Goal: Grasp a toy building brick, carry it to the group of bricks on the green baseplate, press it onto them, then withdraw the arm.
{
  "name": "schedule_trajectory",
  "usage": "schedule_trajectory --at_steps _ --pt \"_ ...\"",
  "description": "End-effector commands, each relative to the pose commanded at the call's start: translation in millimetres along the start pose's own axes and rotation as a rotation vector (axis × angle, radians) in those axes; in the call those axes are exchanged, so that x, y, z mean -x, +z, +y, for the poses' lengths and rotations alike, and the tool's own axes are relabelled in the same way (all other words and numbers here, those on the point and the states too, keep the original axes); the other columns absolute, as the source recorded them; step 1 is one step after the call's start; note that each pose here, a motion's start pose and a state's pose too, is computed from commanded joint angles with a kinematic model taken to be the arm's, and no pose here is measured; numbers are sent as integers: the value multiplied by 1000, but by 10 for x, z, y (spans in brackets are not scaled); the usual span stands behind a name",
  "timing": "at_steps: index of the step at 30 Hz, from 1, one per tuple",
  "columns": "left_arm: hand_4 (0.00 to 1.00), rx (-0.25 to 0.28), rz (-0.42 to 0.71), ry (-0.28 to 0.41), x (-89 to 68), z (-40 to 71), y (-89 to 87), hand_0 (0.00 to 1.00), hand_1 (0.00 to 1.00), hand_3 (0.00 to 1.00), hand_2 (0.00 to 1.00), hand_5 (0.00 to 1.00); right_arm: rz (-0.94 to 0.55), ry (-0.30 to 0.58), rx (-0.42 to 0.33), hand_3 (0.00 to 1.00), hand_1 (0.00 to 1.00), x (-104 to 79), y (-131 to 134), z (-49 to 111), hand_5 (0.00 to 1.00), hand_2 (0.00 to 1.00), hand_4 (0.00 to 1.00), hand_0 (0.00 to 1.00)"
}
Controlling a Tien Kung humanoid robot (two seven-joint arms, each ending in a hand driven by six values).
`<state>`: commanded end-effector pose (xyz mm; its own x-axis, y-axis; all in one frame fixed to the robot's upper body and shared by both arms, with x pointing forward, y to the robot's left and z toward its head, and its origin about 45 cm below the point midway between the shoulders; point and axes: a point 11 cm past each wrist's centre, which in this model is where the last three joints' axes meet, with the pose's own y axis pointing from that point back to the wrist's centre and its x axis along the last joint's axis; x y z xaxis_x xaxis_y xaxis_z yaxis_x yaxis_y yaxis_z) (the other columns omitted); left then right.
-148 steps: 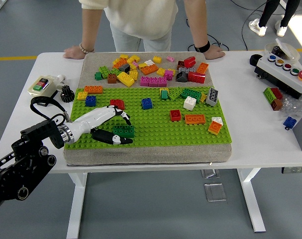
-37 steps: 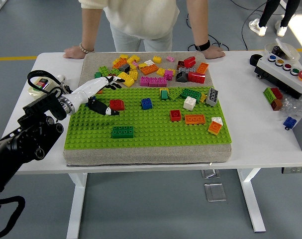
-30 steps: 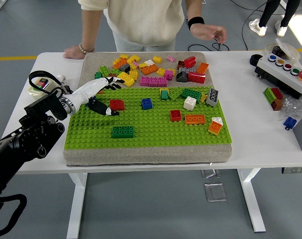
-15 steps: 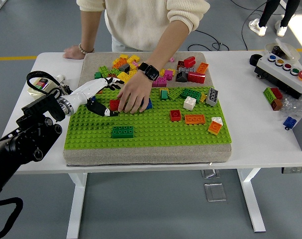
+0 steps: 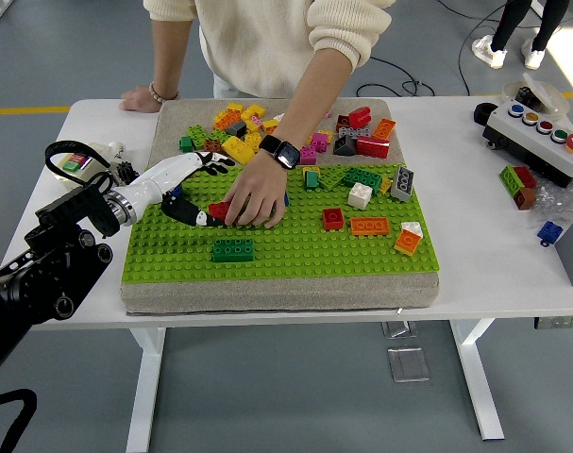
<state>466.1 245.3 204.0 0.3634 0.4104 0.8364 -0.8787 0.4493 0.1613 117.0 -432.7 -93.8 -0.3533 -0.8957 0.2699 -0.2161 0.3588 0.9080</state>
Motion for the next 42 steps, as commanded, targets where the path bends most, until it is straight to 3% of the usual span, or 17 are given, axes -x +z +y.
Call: schedule_trajectory --at_steps 20,32,42 --pt "998 -50 20 -21 66 -68 -106 794 769 801 751 108 -8 0 -4 640 674 4 -25 0 501 721 910 754" --pt "998 -93 42 -51 224 -50 -225 787 762 777 739 107 -8 1 -1 639 674 -1 -22 0 503 721 909 754" --pt "998 -98 48 -47 259 -49 -248 760 738 755 715 101 -10 1 -3 639 674 2 -30 1 502 720 909 754"
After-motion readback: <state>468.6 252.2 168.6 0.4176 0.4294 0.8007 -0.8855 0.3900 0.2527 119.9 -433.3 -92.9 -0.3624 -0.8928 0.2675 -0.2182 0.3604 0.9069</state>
